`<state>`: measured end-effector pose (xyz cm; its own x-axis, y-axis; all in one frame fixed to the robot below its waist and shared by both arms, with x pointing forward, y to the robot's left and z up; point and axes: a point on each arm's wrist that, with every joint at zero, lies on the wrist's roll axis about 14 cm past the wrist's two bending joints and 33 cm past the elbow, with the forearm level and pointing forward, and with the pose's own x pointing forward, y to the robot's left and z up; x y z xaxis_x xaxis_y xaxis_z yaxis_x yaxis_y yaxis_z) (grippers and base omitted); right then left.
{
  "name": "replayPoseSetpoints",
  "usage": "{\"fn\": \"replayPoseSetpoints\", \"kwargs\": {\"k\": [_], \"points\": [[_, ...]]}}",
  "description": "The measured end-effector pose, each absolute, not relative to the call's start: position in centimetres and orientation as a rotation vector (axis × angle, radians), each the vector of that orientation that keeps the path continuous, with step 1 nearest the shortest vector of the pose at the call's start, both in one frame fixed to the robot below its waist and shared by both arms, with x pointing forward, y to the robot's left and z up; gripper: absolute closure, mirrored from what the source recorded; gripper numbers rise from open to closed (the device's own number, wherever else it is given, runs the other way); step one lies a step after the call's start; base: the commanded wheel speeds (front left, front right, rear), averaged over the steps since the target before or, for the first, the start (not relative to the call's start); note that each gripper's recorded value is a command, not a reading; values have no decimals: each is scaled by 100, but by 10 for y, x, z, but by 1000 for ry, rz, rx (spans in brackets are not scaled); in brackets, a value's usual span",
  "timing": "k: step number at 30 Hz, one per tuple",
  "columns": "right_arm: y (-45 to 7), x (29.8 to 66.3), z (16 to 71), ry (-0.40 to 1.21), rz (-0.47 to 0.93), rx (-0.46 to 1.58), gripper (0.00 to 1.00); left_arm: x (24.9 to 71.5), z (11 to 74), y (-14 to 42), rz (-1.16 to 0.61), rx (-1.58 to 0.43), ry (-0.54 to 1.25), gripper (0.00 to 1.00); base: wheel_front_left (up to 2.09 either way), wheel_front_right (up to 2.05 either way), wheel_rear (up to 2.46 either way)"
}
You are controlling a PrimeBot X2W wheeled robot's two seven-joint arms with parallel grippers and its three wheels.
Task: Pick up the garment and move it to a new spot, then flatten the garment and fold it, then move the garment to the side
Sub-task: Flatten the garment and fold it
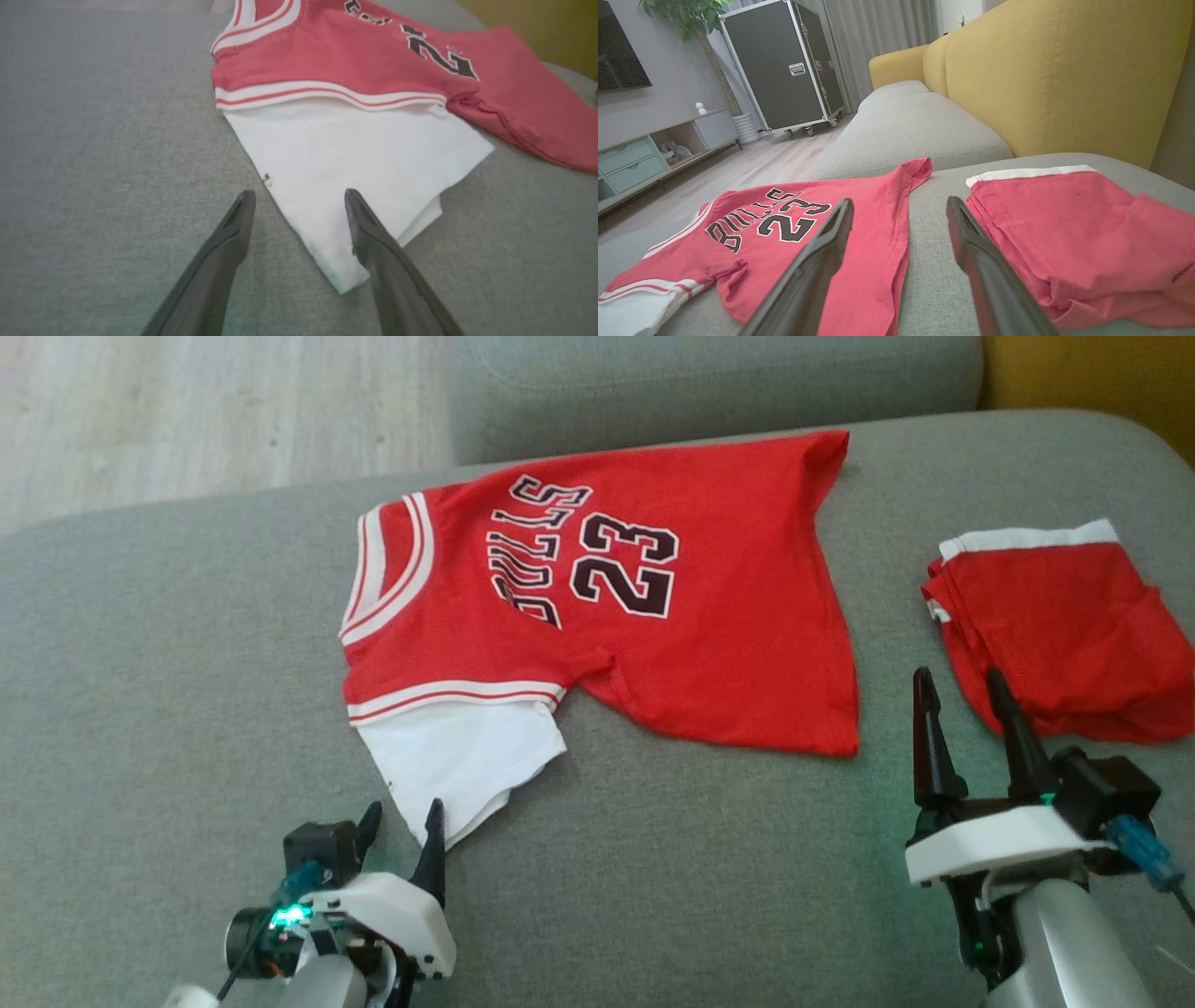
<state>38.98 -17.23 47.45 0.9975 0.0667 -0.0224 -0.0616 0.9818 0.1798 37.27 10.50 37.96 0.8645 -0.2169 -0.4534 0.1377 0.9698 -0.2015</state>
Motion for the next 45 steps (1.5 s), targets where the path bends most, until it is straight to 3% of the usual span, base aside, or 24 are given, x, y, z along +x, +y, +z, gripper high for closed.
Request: {"fn": "replayPoseSetpoints", "kwargs": {"k": [8,9,11,16,20,28,40,45], "points": [[-179,394,474,27,44,184,0,376,360,98,-215,-141,604,0,0,0,0],[-180,394,473,28,43,184,0,377,359,97,-218,-138,611,15,0,0,0],[-180,394,473,28,43,184,0,379,360,97,-222,-135,614,98,0,0,0],[-179,393,475,24,46,184,0,380,369,100,-211,-155,558,100,0,0,0],[-177,389,467,56,49,181,0,391,397,108,-177,-180,399,100,0,0,0],[-172,383,426,254,51,202,0,408,460,125,-131,-232,125,100,0,0,0],[-137,390,372,516,99,322,0,410,484,136,-111,-241,30,100,0,0,0],[-129,400,368,533,112,325,0,410,488,140,-104,-237,16,100,0,0,0]]}}
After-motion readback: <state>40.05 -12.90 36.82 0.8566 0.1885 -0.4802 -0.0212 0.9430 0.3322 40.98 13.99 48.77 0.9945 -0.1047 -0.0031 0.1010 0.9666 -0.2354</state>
